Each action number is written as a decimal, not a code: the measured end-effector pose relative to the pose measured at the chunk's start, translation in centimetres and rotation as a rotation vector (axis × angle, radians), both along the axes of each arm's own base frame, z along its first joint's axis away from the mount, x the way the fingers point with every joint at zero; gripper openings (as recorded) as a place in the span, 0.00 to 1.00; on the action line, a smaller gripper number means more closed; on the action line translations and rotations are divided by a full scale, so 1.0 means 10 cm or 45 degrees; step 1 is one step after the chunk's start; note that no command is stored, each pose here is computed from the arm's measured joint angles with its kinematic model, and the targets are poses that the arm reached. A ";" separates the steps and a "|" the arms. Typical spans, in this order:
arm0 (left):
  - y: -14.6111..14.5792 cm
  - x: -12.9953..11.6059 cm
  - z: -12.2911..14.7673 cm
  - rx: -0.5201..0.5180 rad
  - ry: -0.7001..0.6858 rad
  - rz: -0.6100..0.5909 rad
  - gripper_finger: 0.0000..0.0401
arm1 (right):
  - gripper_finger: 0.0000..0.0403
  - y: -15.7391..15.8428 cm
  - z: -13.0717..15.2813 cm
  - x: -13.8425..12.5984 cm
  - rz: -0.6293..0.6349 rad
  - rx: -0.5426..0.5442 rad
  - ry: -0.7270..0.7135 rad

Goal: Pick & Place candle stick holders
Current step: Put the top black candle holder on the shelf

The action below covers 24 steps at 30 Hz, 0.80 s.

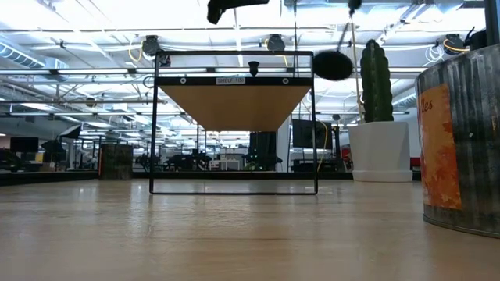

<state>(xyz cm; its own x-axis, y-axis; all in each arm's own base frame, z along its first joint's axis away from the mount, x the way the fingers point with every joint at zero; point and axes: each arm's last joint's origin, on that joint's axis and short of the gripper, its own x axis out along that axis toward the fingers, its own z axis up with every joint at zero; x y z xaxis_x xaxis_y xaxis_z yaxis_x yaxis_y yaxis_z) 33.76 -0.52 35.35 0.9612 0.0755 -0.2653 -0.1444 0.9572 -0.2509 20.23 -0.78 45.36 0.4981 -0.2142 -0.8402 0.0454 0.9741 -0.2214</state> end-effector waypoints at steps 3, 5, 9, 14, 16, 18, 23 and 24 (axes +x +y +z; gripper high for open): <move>-0.01 0.00 0.03 0.008 -0.019 0.006 0.56 | 0.00 0.08 0.03 0.06 0.072 -0.011 -0.079; -0.03 0.00 0.04 0.032 -0.019 0.021 0.56 | 0.00 0.12 0.06 0.10 0.127 -0.028 -0.138; -0.08 0.01 0.07 0.094 -0.064 0.001 0.56 | 0.00 0.20 0.16 0.20 0.235 -0.054 -0.313; -0.15 0.01 0.11 0.146 -0.104 -0.014 0.56 | 0.00 0.25 0.15 0.35 0.351 -0.032 -0.367; -0.16 0.01 0.13 0.162 -0.130 -0.014 0.56 | 0.00 0.26 0.08 0.45 0.364 -0.043 -0.322; -0.16 0.01 0.15 0.170 -0.159 -0.013 0.56 | 0.00 0.27 0.02 0.55 0.387 -0.062 -0.287; -0.16 0.01 0.15 0.149 -0.165 -0.032 0.56 | 0.00 0.29 -0.13 0.78 0.441 -0.098 -0.212; -0.17 0.01 0.15 0.132 -0.160 -0.034 0.56 | 0.00 0.29 -0.14 0.82 0.452 -0.106 -0.214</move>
